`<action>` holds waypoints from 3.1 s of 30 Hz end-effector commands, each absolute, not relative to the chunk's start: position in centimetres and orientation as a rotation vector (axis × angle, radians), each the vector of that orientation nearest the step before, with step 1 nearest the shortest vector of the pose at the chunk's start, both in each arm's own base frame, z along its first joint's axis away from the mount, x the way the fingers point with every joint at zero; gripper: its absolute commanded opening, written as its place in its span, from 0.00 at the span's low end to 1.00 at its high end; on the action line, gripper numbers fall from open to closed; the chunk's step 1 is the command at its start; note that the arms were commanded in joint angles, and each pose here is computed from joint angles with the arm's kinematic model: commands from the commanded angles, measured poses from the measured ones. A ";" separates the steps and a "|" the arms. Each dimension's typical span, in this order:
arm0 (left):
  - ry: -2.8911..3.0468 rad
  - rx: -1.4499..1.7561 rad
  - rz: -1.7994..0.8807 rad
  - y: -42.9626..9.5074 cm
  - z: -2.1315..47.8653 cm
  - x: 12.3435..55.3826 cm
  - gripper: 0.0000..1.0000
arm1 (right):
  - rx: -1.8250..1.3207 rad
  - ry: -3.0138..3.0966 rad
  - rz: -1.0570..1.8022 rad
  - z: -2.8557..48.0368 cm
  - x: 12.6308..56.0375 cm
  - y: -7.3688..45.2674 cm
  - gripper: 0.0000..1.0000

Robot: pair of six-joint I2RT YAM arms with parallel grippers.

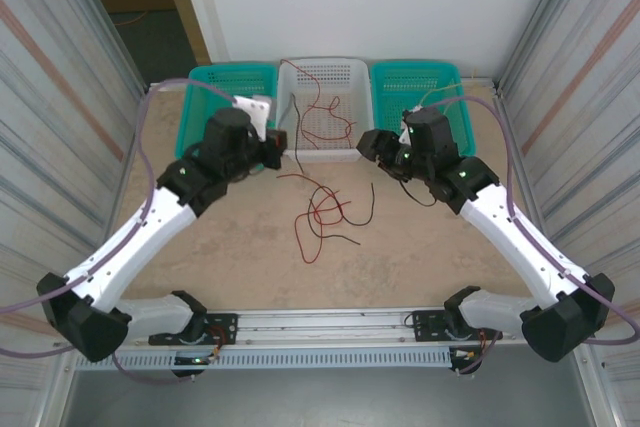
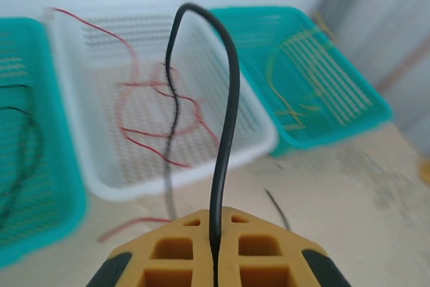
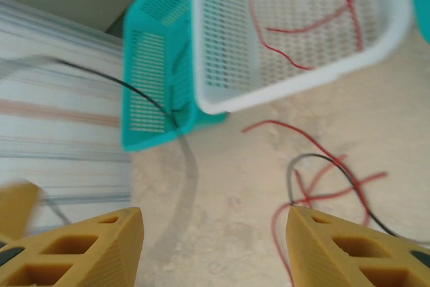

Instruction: Untangle the cables

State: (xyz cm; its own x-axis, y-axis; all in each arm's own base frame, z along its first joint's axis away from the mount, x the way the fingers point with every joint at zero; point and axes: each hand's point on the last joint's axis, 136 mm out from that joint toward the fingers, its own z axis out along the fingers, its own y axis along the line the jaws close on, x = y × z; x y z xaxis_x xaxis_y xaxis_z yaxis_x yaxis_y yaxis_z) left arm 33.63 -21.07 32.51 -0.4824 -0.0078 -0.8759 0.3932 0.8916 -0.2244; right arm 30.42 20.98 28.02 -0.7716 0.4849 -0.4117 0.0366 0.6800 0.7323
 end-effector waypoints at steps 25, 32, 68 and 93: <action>2.254 0.231 0.069 -12.2 19.5 53.0 0.61 | 0.333 2.476 0.793 22.2 29.5 17.0 0.53; 2.187 0.267 0.047 -14.2 24.3 48.5 0.69 | 0.354 2.577 0.666 18.9 29.3 15.8 0.56; 2.449 -0.154 -0.842 -18.0 16.3 24.6 0.40 | -0.236 3.094 0.411 5.0 25.2 30.2 0.47; 2.328 -0.034 -0.902 -19.1 20.3 25.3 0.46 | -0.290 2.764 0.477 16.2 26.4 28.6 0.00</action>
State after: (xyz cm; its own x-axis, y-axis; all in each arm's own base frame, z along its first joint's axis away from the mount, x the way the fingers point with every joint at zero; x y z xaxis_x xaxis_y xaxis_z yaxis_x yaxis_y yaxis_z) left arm 24.89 -18.02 17.53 -0.8331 -0.2579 -0.4893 0.0996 0.8003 -0.5913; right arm 26.01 29.79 9.80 -0.9752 -0.1478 -0.1648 -0.1900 0.9409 0.2805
